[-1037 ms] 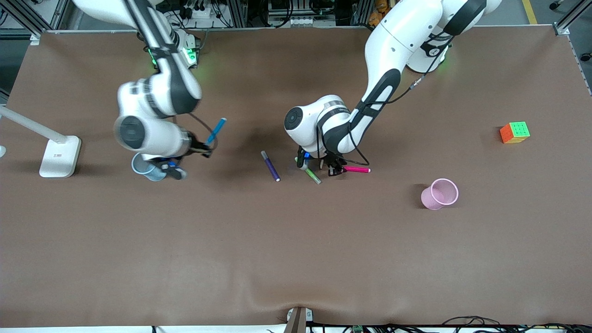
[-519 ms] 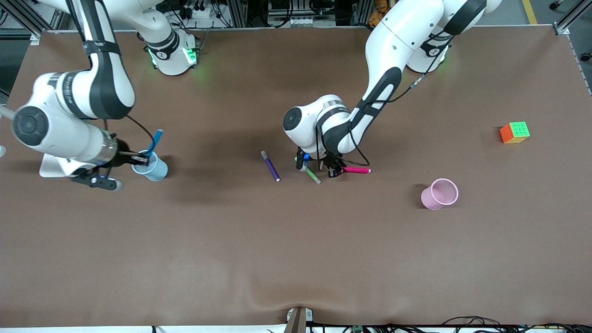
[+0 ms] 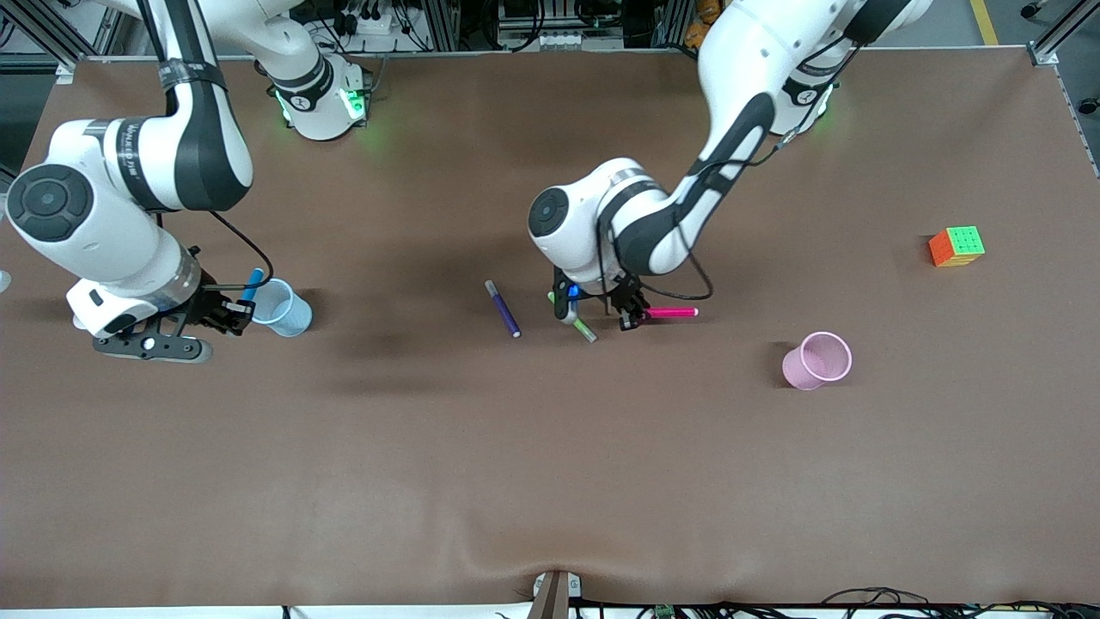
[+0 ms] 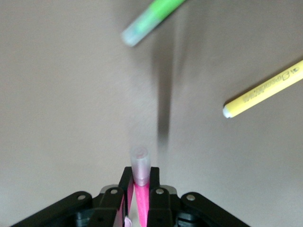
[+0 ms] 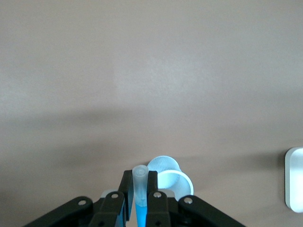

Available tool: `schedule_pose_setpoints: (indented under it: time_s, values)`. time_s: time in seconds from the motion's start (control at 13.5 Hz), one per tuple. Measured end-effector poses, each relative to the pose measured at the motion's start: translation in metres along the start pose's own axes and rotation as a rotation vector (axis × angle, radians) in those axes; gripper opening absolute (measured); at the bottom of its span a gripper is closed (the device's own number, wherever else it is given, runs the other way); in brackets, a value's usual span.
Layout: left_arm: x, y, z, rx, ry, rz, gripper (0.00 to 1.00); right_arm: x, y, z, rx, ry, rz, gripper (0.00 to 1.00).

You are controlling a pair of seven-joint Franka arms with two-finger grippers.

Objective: Place pink and blue markers in matching cups
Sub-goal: 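Carry the blue marker to the blue cup while the left gripper lifts pink, then lower the blue marker into the blue cup while the left gripper nears pink cup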

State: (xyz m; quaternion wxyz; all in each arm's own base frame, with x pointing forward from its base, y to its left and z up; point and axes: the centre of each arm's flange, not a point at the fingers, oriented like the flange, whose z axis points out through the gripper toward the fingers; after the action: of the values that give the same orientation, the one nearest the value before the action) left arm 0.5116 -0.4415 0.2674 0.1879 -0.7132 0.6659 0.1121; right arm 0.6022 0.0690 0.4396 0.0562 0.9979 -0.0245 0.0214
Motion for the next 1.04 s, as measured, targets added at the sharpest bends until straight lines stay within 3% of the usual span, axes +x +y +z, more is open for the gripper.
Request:
schedule_pose_setpoints:
  time_s: [0.37, 0.59, 1.04]
  values:
    - [-0.114, -0.066, -0.064, -0.064, 0.097, -0.105, 0.17, -0.017, 0.003, 0.022, -0.038, 0.098, -0.064, 0.15]
    - [-0.175, -0.086, -0.095, -0.067, 0.122, -0.183, 0.17, -0.036, 0.009, 0.046, -0.045, 0.200, -0.120, 0.15]
    - [-0.272, -0.119, -0.096, -0.138, 0.185, -0.340, 0.17, -0.061, 0.011, 0.066, -0.016, 0.242, -0.143, 0.15]
